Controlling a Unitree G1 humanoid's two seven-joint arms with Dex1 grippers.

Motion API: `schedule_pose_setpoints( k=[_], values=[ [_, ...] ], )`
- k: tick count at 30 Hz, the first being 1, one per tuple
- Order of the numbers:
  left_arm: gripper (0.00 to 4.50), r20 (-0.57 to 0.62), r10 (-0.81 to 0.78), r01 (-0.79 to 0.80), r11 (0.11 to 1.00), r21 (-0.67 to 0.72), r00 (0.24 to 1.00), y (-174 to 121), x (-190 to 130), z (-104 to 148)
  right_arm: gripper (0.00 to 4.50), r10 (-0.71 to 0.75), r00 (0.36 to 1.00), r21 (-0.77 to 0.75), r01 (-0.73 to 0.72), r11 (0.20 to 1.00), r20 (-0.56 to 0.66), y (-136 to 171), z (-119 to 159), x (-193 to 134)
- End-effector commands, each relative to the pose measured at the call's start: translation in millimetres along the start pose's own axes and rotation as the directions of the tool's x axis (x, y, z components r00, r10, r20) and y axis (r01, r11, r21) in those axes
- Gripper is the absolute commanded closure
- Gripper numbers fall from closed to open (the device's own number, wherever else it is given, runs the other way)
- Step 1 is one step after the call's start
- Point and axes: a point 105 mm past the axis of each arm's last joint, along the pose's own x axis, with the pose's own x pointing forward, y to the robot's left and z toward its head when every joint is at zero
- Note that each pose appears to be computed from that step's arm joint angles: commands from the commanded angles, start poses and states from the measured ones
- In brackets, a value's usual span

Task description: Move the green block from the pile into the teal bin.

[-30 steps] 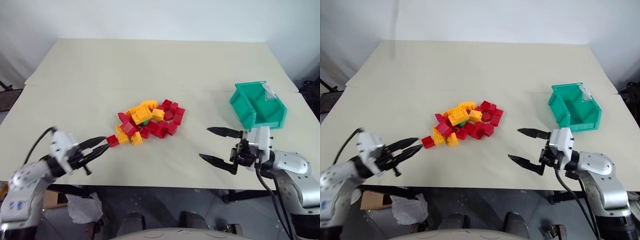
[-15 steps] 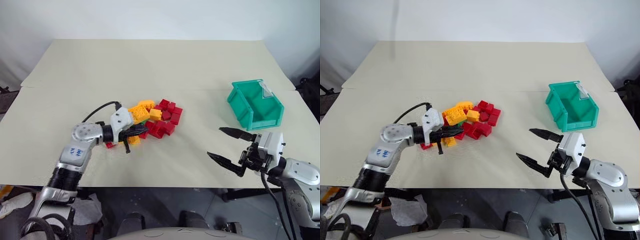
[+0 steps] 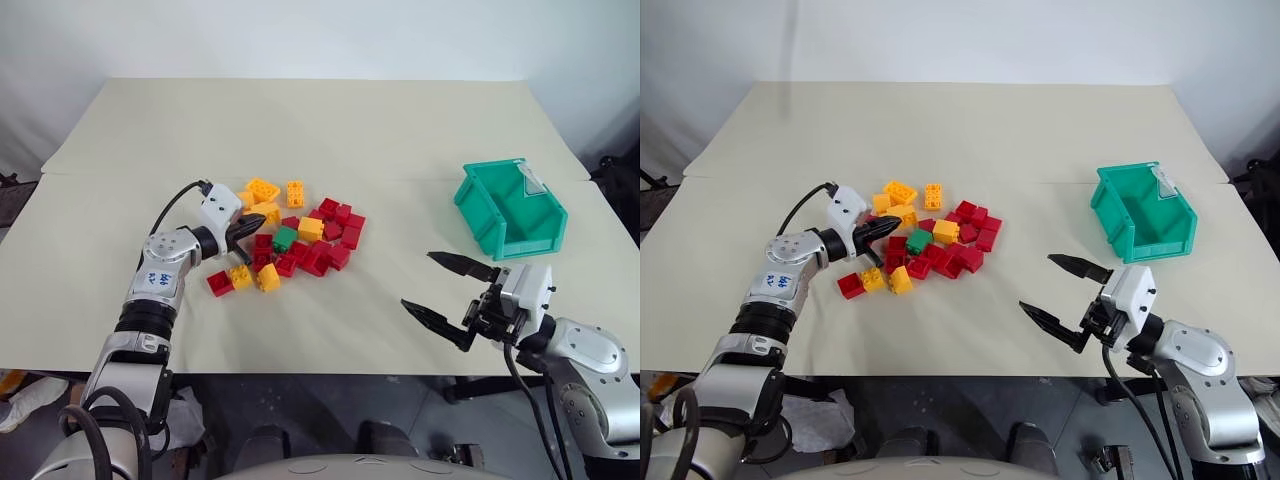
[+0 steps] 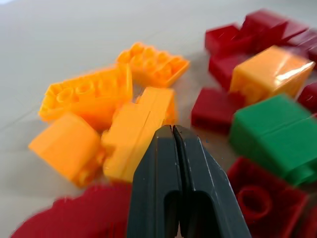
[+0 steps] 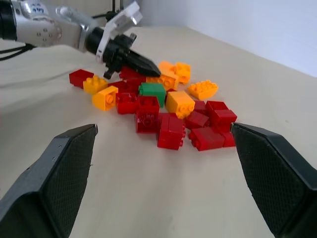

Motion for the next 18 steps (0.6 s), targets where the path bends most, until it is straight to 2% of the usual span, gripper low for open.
schedule_pose_setpoints(
  k=[1, 4, 8, 14, 16, 17, 18],
  values=[
    [4.46, 0.063, -0.095, 0.092, 0.995, 0.048, 0.993, -9, -13, 14, 0.0, 0.003, 1.0, -0.029, -0.002, 1.0, 0.029, -1, 8, 3],
    [4.46, 0.034, -0.225, 0.221, 0.97, 0.099, 0.974, -30, -28, 10, 0.0, 0.01, 1.0, -0.028, -0.009, 1.0, 0.03, -1, 8, 4],
    [4.46, -0.082, -0.339, 0.348, 0.926, 0.145, 0.937, -47, -47, 0, 0.0, 0.019, 0.999, -0.025, -0.019, 1.0, 0.032, -1, 9, 5],
    [4.46, 0.021, -0.26, 0.257, 0.963, 0.084, 0.965, -29, -81, 17, 0.0, 0.036, 0.999, -0.02, -0.035, 0.999, 0.041, 0, 11, 8],
    [4.46, 0.05, -0.185, 0.185, 0.983, 0.02, 0.981, -17, -107, 13, 0.0, 0.046, 0.998, -0.022, -0.045, 0.999, 0.042, -1, 12, 8],
    [4.09, 0.074, -0.149, 0.152, 0.988, -0.031, 0.986, -12, -121, 11, 0.0, 0.052, 0.998, -0.024, -0.051, 0.998, 0.042, -1, 13, 8],
    [3.9, 0.092, -0.115, 0.12, 0.991, -0.055, 0.989, -9, -132, 10, 0.0, 0.056, 0.997, -0.025, -0.055, 0.998, 0.044, -2, 13, 8]
  ],
)
